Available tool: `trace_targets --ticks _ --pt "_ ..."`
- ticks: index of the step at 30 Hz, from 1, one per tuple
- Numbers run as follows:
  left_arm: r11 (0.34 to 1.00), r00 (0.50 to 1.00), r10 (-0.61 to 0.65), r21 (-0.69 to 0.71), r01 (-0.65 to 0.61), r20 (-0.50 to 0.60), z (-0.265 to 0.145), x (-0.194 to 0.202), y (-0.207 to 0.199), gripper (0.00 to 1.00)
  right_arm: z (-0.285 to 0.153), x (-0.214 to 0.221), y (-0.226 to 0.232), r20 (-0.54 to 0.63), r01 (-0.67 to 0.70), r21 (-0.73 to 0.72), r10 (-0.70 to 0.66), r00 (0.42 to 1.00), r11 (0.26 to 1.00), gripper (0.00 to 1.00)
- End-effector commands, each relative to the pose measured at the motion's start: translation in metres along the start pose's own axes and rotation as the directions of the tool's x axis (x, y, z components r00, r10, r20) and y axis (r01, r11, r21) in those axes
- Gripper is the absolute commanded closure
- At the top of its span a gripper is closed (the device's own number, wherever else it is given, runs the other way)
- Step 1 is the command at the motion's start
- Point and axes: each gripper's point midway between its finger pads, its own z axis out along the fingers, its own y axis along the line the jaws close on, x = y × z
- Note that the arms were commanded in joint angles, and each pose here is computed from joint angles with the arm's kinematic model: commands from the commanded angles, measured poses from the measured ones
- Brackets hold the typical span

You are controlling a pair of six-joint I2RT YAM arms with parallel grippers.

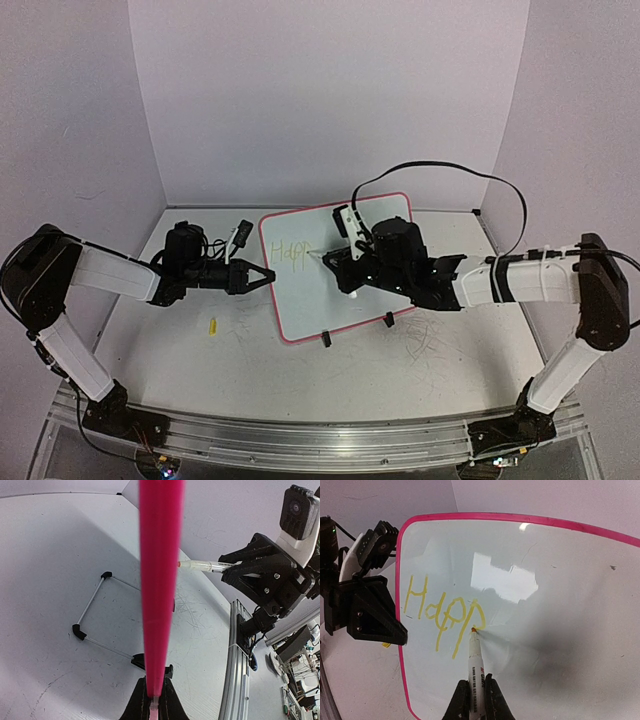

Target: Write a sentence on the whiteboard

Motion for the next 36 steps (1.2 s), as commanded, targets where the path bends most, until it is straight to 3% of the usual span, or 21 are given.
trace_targets --ticks 1,13,36 --pt "0.997 0.997 0.069 0.031 -0.07 0.033 -0.001 -0.021 -0.014 1.0 0.009 -0.009 0.002 0.015 -0.011 0.003 0.011 1.0 1.0 1.0" --pt "0.997 0.997 0.071 0.028 -0.072 0.032 -0.001 -0.019 -0.014 1.0 -0.022 -0.037 -0.006 0.104 -0.002 0.014 0.001 0.995 1.0 1.0" --pt "0.997 0.997 0.072 0.023 -0.072 0.031 -0.001 -0.019 -0.014 1.0 -0.014 -0.056 -0.008 0.146 0.02 0.013 -0.021 0.989 1.0 1.0"
